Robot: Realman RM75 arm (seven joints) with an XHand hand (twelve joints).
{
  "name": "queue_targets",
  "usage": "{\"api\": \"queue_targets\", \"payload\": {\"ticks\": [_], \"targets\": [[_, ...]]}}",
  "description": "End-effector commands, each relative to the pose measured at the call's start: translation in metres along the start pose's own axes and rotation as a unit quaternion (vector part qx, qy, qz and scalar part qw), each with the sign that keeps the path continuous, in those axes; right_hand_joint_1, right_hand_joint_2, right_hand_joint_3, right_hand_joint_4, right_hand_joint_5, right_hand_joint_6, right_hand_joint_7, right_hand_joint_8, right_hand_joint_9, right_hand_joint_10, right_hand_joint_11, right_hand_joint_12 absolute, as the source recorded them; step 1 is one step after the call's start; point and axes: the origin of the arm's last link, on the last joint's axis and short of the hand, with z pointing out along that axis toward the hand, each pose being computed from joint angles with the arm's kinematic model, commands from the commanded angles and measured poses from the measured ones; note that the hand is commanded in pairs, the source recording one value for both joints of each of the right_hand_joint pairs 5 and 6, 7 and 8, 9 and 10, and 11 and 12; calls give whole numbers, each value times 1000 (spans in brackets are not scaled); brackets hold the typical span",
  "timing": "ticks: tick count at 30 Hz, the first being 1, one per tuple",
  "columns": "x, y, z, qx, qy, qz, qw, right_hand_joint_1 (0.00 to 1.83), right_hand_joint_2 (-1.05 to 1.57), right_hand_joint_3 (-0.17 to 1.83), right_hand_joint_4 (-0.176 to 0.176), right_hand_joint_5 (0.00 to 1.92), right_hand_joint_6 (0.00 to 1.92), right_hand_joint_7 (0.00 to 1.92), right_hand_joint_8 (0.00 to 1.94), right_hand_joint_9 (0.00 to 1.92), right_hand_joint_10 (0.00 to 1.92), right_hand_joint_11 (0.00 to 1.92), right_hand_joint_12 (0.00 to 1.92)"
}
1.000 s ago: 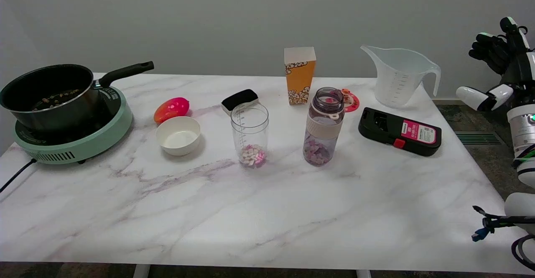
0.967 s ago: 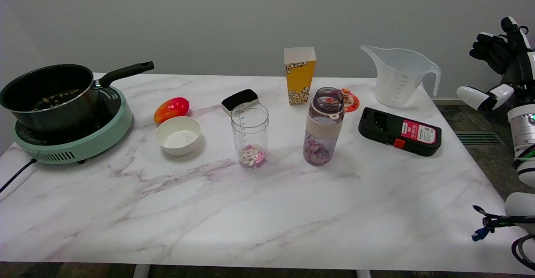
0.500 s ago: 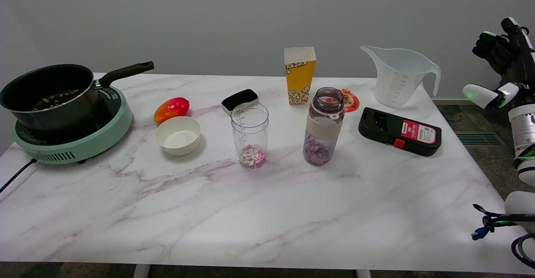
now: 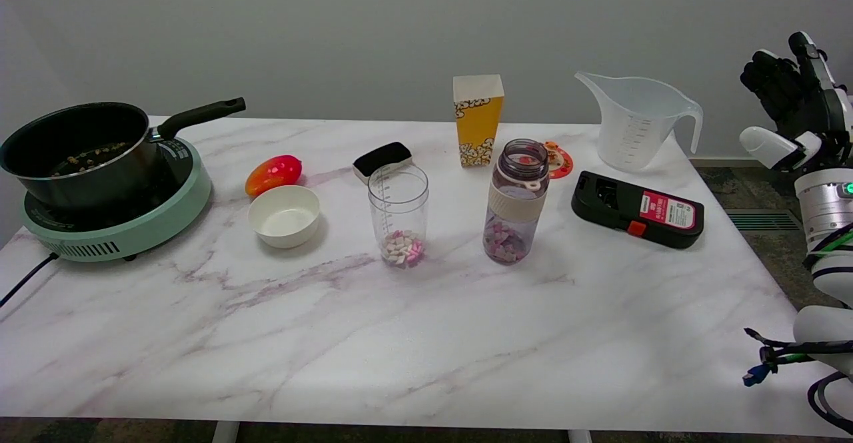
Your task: Pick up the bottle.
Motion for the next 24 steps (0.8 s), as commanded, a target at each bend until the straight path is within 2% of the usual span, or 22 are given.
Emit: {"api": "queue_targets", "payload": {"ticks": [1,13,24], "targets": [[-10,2,-4,11,-13,178,984,1278,-648,1382,0,138,138,434,434,431,431,358,358],[-20,8,-12,7,-31,208,978,1277,-540,1372,0,180,180,456,456,449,449,385,385],[-19,16,-18,-7,-37,194,980,1276,-517,1372,0,188,188,464,464,460,460,405,405]]}}
